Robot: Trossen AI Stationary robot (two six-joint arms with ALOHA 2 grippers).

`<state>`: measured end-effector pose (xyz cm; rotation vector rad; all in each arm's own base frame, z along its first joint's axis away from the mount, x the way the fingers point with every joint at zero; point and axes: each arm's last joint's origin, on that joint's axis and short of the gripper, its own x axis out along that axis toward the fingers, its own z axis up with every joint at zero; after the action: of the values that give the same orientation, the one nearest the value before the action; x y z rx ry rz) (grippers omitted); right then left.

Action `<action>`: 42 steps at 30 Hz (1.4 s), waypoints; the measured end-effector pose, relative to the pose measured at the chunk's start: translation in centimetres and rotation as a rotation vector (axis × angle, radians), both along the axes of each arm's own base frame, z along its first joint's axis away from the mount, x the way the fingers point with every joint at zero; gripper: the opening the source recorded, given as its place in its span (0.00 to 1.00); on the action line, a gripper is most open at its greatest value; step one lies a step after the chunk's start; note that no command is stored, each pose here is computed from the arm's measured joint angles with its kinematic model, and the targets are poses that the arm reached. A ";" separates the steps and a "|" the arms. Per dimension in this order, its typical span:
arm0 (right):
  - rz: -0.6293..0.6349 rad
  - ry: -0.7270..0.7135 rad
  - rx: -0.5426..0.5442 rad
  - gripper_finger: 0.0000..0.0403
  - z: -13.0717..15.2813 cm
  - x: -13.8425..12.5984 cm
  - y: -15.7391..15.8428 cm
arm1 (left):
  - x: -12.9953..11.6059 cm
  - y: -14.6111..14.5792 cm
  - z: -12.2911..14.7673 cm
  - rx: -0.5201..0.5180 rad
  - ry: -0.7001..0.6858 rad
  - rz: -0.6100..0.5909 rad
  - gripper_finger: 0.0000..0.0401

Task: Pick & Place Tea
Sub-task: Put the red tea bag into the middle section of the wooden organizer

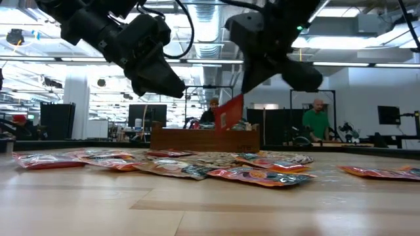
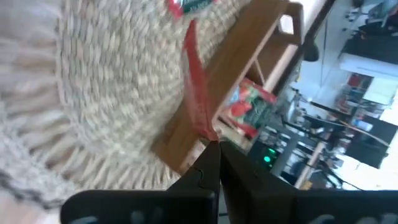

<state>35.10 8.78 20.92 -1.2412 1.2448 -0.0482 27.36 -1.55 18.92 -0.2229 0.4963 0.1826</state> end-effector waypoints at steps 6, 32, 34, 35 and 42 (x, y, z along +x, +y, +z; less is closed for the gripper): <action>0.029 -0.053 -0.056 0.00 1.6 -0.9 1.3 | 0.2 0.0 0.3 0.013 -0.036 -0.007 0.37; 0.329 -0.465 -0.141 0.00 13.0 -10.7 9.2 | 0.8 -1.3 7.4 -0.214 -0.766 -0.438 0.37; 0.363 -0.493 -0.141 0.00 13.7 -10.9 9.6 | 0.6 -1.3 7.9 -0.267 -0.813 -0.424 0.37; 0.381 -0.503 -0.144 0.00 14.0 -11.1 9.8 | 0.6 -1.2 8.1 -0.294 -0.833 -0.409 0.37; 0.486 -0.577 -0.157 0.00 15.8 -11.6 11.3 | 0.5 -0.9 8.4 -0.417 -0.870 -0.328 0.37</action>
<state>23.46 20.08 36.74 -1.5013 0.4344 -0.1403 27.87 -2.46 27.33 -0.5866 -0.3075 -0.3412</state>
